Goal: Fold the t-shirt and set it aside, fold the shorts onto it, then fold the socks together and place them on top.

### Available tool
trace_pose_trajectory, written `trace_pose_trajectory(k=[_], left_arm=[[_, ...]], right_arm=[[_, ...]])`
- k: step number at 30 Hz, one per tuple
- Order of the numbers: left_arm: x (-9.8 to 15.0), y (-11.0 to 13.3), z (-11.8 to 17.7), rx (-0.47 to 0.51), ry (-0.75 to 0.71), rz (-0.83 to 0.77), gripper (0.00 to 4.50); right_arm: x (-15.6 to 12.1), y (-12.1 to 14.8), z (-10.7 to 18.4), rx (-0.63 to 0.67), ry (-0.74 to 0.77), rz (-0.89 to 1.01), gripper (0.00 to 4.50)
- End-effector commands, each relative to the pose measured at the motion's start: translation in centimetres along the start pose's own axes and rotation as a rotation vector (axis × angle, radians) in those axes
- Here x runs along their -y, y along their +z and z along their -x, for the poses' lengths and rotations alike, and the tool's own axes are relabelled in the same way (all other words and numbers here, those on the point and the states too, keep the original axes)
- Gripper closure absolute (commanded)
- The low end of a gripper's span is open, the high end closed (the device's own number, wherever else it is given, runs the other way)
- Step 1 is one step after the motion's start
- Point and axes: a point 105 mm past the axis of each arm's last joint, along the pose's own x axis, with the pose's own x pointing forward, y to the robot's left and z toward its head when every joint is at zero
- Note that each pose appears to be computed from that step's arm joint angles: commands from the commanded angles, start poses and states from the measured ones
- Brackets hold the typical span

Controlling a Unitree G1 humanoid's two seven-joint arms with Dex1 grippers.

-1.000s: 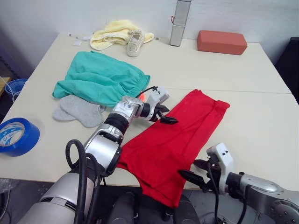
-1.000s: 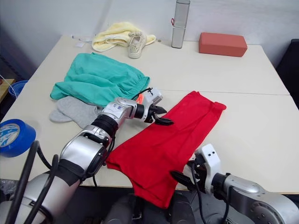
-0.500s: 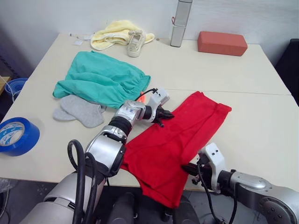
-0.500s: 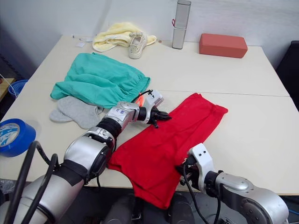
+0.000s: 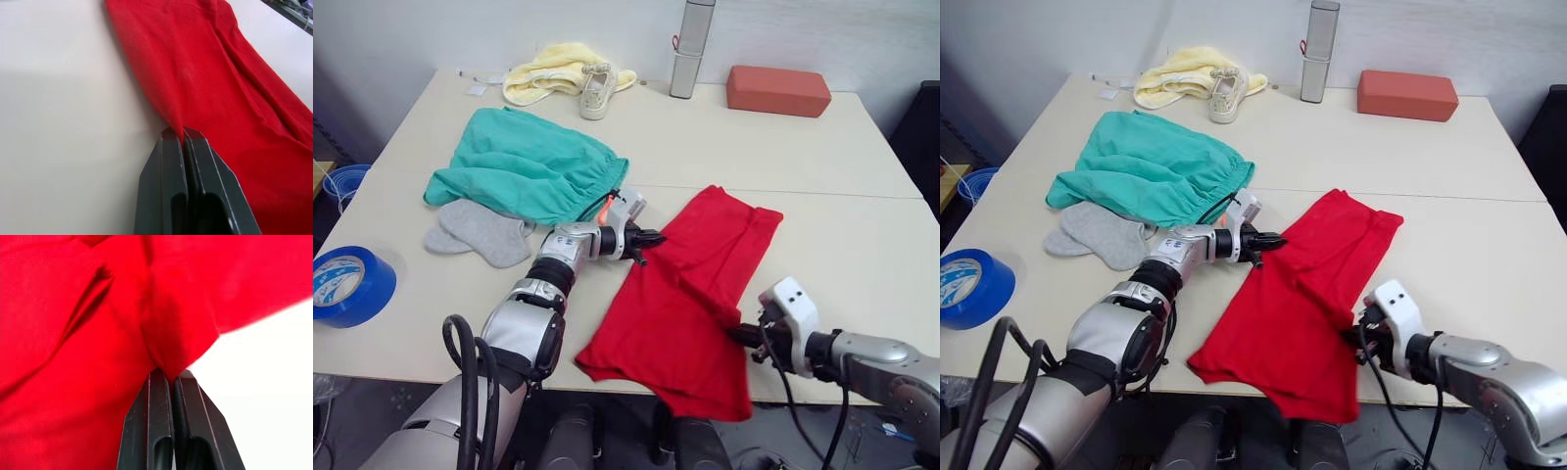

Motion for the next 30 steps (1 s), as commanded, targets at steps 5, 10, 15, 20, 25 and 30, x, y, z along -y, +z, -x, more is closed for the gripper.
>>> trace_pose_trajectory(k=[5, 10, 15, 20, 25, 30], left_arm=[[1.8, 1.4, 0.5, 0.180, 0.089, 0.072, 4.47], [2.8, 1.2, 1.2, 0.245, 0.214, 0.104, 4.47], [3.4, 0.5, 2.3, 0.246, 0.307, 0.125, 4.47], [3.7, -0.1, 3.1, 0.249, 0.364, 0.123, 4.47], [3.8, 0.1, 3.3, 0.267, 0.306, 0.117, 4.47], [3.5, 0.4, 4.8, 0.215, 0.221, -0.053, 3.60]], right_arm=[[3.9, 2.8, 0.0, 0.021, -0.024, 0.094, 4.50], [6.4, 3.4, 0.1, -0.003, -0.037, 0.130, 4.50], [8.0, 3.8, 0.6, -0.023, -0.050, 0.156, 4.50], [8.1, 3.7, 1.1, -0.041, -0.022, 0.134, 4.50], [6.9, 4.2, 0.6, 0.054, 0.040, 0.011, 4.50], [6.0, 4.7, 2.0, 0.127, 0.084, 0.042, 3.29]])
